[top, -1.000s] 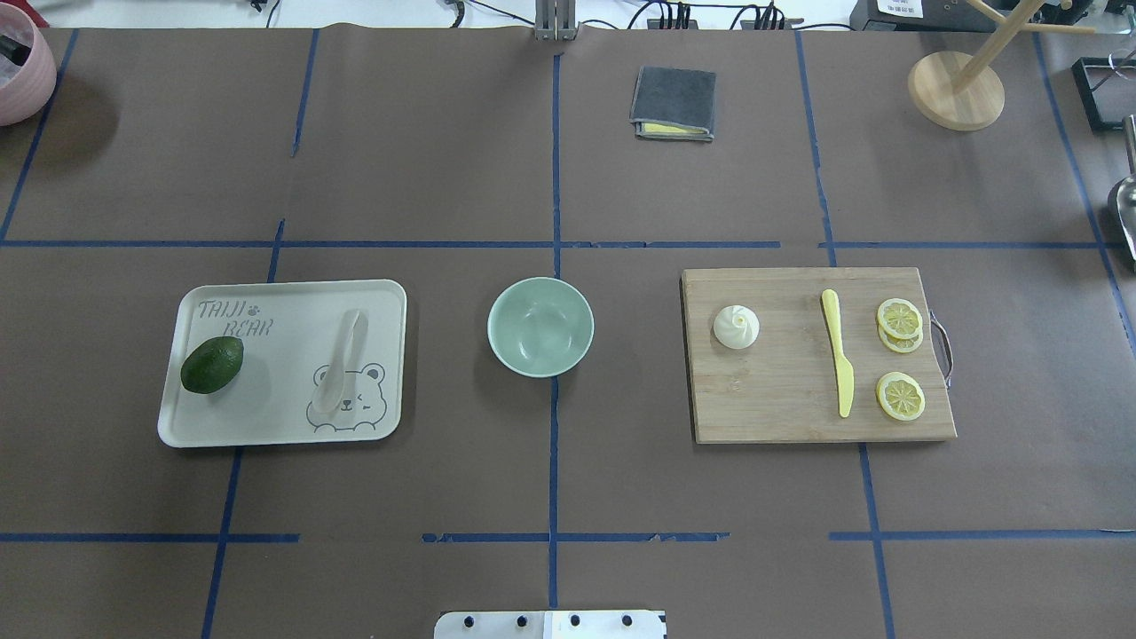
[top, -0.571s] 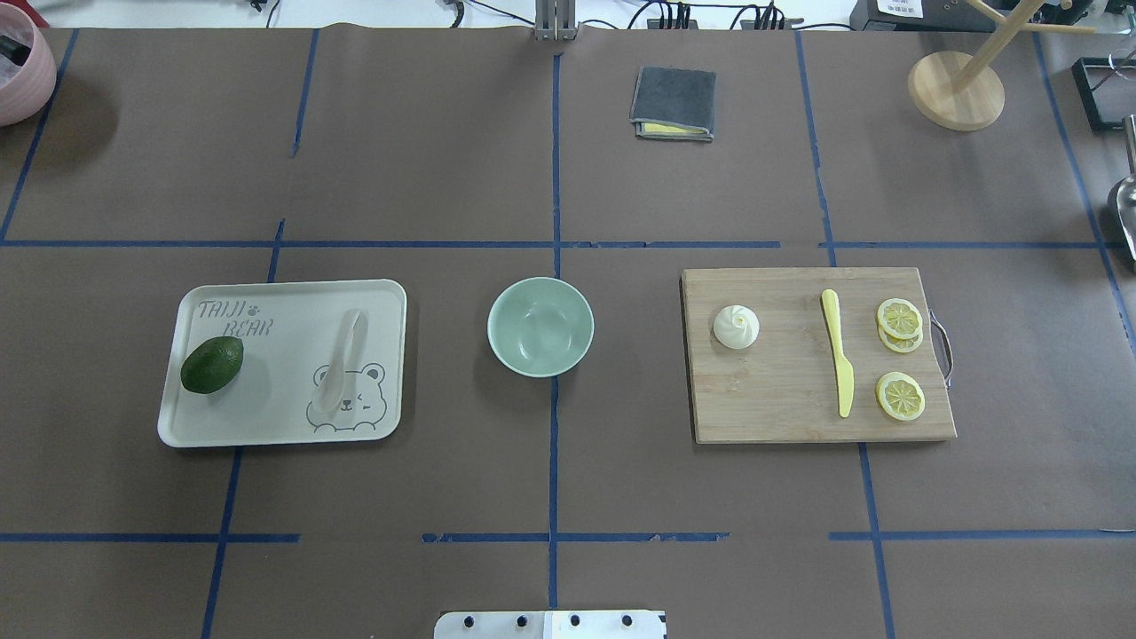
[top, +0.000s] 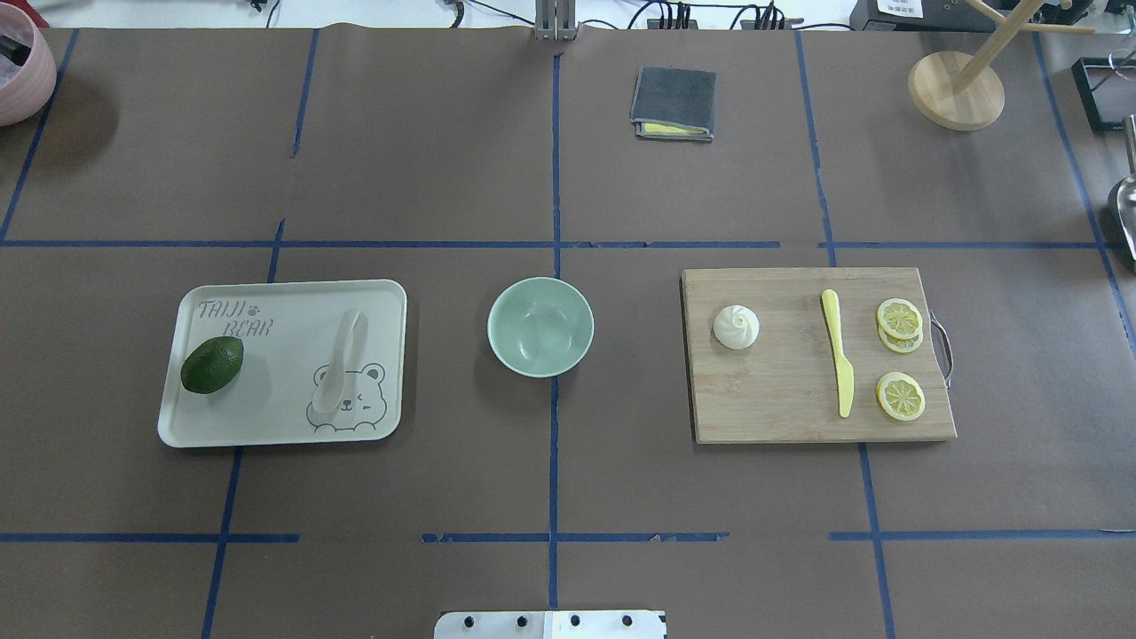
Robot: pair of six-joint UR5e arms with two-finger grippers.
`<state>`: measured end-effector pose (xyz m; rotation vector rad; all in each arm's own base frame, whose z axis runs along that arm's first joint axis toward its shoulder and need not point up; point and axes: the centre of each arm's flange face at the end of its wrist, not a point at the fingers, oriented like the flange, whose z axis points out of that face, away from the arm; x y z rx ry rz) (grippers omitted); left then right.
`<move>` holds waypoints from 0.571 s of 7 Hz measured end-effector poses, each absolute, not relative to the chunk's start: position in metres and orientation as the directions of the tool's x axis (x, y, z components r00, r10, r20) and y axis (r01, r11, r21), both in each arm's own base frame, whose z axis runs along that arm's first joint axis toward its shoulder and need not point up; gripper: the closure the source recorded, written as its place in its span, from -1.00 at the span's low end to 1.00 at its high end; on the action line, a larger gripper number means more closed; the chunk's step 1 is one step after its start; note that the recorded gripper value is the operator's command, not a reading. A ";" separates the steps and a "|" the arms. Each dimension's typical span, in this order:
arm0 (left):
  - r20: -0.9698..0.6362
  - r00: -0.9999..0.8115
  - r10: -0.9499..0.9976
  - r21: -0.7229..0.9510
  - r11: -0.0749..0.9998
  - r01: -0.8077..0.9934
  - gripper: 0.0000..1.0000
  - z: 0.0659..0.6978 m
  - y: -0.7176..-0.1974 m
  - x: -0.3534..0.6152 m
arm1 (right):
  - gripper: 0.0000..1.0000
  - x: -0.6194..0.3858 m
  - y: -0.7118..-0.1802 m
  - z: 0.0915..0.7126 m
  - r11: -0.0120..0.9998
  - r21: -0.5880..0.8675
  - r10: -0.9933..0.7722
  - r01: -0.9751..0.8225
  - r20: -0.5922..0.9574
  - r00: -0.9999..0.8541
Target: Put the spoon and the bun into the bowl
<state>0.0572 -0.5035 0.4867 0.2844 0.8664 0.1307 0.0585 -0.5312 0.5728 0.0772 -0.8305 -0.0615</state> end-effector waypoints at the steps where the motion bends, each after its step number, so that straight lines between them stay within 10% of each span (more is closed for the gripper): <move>1: -0.758 0.620 0.205 0.274 0.962 0.016 -1.00 0.462 -0.501 0.087 | -1.00 0.056 -0.536 0.568 0.995 0.101 -0.094 0.029 0.735 0.672; 4: -0.801 0.589 0.108 0.177 0.982 0.060 -0.99 0.390 -0.496 0.207 | -1.00 0.030 -0.548 0.551 0.993 0.105 -0.112 0.051 0.737 0.666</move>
